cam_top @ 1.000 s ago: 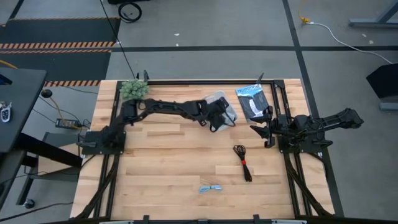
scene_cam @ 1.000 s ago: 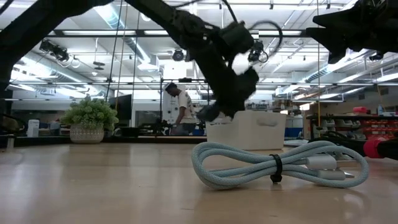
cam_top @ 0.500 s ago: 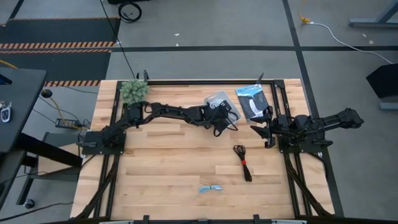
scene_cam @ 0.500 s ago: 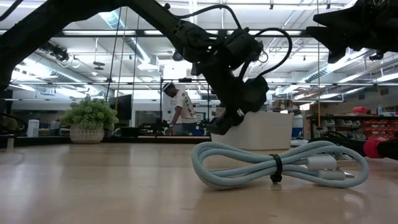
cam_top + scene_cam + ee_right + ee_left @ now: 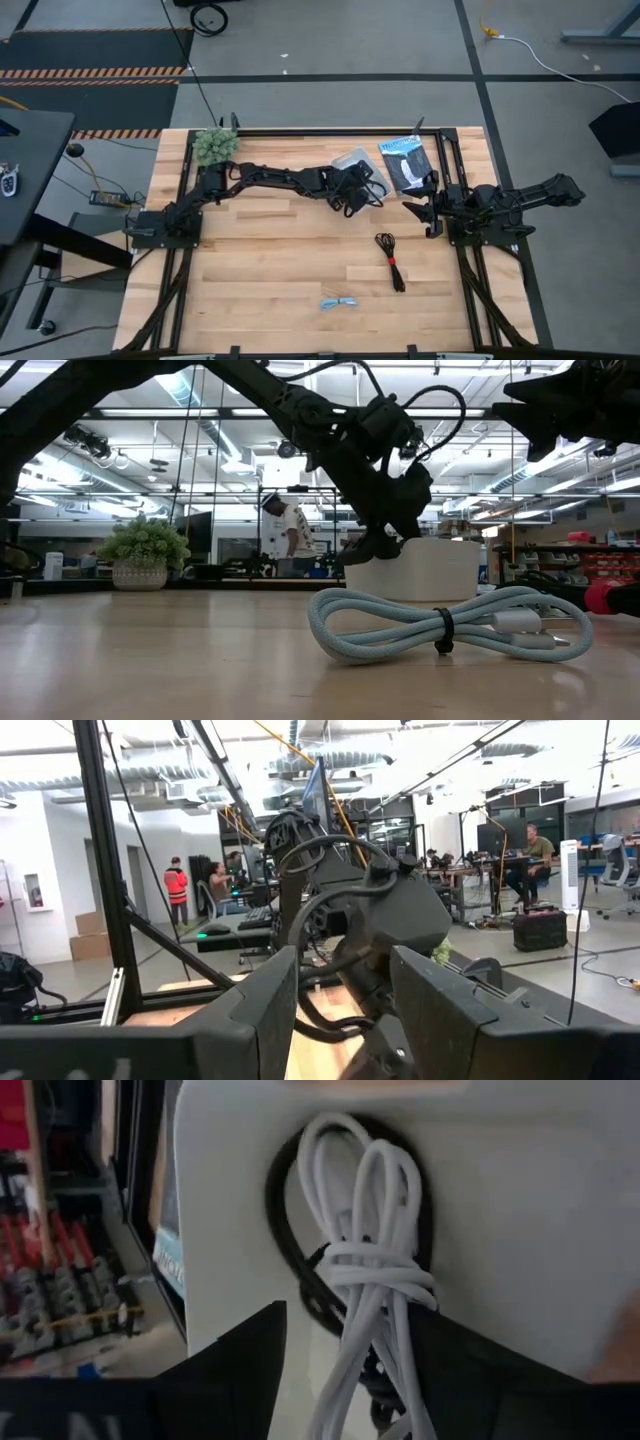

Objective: Pick and place USB-C Cables
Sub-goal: Put the white charger cable into the white bin, then put the light blue charger cable into the white bin

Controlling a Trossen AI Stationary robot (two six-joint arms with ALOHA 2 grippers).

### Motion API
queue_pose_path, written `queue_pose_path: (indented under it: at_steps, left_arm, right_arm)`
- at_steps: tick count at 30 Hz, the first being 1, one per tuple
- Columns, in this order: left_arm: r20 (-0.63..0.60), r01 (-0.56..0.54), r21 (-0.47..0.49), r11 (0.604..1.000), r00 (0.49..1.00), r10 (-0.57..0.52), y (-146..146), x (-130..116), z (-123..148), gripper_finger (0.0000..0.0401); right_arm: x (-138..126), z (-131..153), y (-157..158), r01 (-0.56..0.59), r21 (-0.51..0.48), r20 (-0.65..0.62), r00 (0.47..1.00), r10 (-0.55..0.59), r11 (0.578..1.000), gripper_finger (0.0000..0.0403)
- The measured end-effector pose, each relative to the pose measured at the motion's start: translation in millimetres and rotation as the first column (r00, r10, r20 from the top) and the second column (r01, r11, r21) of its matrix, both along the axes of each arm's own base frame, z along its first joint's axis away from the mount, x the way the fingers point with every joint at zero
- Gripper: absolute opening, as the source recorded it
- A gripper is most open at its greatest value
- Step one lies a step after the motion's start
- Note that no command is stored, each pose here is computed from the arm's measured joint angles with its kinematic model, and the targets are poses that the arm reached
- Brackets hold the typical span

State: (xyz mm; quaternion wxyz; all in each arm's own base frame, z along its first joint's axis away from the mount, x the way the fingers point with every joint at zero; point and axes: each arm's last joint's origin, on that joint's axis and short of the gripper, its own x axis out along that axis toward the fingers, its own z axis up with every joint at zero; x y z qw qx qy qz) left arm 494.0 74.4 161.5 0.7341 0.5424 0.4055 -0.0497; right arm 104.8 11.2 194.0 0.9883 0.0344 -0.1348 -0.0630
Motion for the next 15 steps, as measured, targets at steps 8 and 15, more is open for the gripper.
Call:
queue_pose_path:
  at_steps: [8, 15]
  left_arm:
    - [-0.039, -0.019, -0.066, 0.998, 0.999, 0.016, -4.5, -10.2, 16.2, 0.0196]
    - [0.004, -0.196, 0.016, 0.980, 0.981, 0.196, 3.9, -12.6, 23.2, 0.0185]
  right_arm:
    - [0.0, 0.0, 0.0, 0.000, 0.000, 0.000, 1.000, 0.000, 1.000, 0.0168]
    - [0.1, -0.1, 0.1, -0.001, -0.001, -0.001, 1.000, 0.001, 1.000, 0.0168]
